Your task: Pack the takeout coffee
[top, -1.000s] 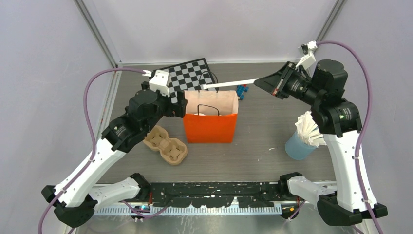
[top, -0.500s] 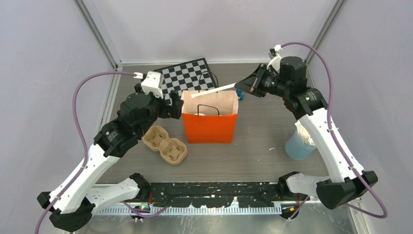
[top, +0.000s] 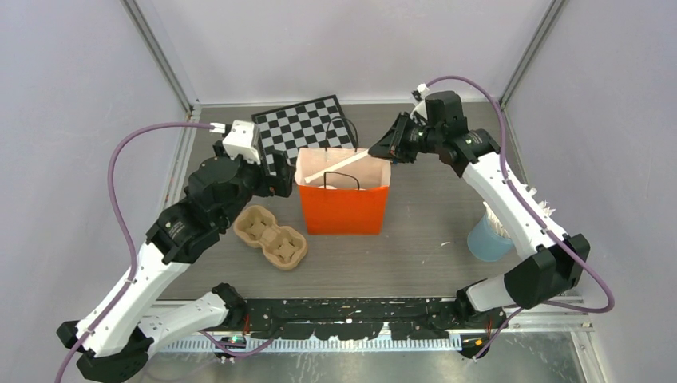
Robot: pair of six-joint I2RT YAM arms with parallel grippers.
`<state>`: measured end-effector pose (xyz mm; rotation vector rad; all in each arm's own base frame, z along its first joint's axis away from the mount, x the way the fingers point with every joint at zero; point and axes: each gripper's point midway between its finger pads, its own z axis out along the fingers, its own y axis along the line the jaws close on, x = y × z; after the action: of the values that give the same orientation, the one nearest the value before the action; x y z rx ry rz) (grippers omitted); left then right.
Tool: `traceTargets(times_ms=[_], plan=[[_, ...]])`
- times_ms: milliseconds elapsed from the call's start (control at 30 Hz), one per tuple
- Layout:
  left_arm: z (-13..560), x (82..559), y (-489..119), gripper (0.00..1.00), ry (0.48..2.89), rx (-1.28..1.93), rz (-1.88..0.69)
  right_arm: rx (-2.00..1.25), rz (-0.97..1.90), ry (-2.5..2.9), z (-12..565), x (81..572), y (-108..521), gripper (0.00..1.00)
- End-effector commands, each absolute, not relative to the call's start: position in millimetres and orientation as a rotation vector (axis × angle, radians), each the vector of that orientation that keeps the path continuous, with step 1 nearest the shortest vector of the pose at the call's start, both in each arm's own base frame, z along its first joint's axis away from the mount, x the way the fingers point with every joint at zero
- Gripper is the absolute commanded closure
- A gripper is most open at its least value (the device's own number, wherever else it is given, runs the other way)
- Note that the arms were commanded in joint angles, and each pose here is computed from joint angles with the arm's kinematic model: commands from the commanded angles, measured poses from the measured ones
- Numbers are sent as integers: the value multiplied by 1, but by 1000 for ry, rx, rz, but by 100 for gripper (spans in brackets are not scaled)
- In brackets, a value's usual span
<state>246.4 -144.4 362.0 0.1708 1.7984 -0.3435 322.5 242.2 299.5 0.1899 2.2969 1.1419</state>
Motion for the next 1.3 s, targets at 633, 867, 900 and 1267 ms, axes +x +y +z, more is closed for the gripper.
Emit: traceTargets(times_ms=[633, 867, 900, 1267], plan=[[344, 254, -147, 0, 1802, 212, -304, 898, 283, 2330, 320, 252, 59, 57], [336, 250, -140, 0, 1806, 231, -273, 1215, -23, 2223, 306, 226, -27, 58], [335, 249, -139, 0, 1809, 231, -270, 1231, -62, 2218, 307, 222, -34, 58], [320, 246, -131, 0, 1815, 223, -238, 1290, -276, 2264, 294, 188, -68, 60]])
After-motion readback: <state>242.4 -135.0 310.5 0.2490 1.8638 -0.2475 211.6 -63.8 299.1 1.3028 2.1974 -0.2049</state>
